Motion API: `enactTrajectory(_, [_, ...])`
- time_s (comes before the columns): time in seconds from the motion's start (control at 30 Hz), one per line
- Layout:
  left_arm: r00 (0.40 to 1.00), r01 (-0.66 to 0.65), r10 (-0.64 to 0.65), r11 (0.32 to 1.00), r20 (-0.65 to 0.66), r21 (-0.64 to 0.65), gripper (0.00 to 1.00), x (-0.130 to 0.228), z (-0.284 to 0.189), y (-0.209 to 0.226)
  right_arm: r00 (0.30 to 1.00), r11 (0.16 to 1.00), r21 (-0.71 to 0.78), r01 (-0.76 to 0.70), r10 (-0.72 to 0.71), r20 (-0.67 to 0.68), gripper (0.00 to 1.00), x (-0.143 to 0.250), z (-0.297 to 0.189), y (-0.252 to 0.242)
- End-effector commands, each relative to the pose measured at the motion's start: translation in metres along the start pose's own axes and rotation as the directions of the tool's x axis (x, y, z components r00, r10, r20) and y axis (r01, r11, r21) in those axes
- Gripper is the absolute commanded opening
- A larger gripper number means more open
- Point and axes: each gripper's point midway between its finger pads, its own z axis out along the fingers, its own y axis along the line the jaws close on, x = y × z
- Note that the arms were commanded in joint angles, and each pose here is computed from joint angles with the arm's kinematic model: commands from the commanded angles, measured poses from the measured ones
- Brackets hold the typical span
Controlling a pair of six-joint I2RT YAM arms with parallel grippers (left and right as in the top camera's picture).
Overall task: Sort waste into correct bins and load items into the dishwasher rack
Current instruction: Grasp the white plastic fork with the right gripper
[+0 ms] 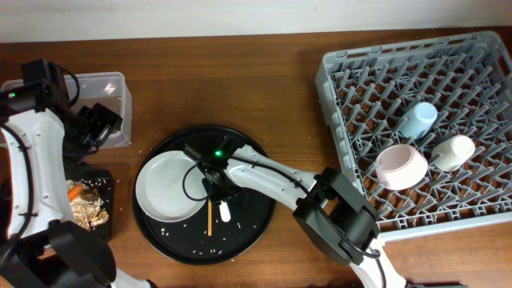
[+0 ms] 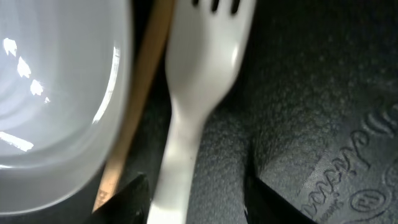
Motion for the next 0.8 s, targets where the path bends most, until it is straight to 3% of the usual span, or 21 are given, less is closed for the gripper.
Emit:
enactTrajectory(0.0, [1.0,0.015,-0.015,1.0,0.005,0.004,0.99,0.0,-0.002,0.001,0.999,0.999,0.031,-0.024,0.025,-0.035,0.51,0.014,0.022,-0.008])
enactTrajectory(0.23, [1.0,0.015,-0.015,1.0,0.005,0.004,0.99,0.0,-0.002,0.001,1.0,0.996,0.084,-0.027,0.026,0.002,0.41,0.008,0.023,-0.017])
enactTrajectory(0.5, [1.0,0.015,-0.015,1.0,0.005,0.004,0.99,0.0,-0.002,0.001,0.998,0.981,0.192,-0.036,0.026,0.053,0.39,0.001,0.02,-0.036])
enactTrajectory(0.63, [1.0,0.015,-0.015,1.0,0.005,0.004,0.99,0.0,-0.002,0.001,0.998,0.977,0.208,-0.042,0.03,0.062,0.24,0.0,0.019,-0.039])
enactTrajectory(0.77, [1.0,0.015,-0.015,1.0,0.005,0.003,0.99,0.0,-0.002,0.001,0.998,0.973,0.226,-0.038,0.023,0.066,0.22,0.002,0.019,-0.037])
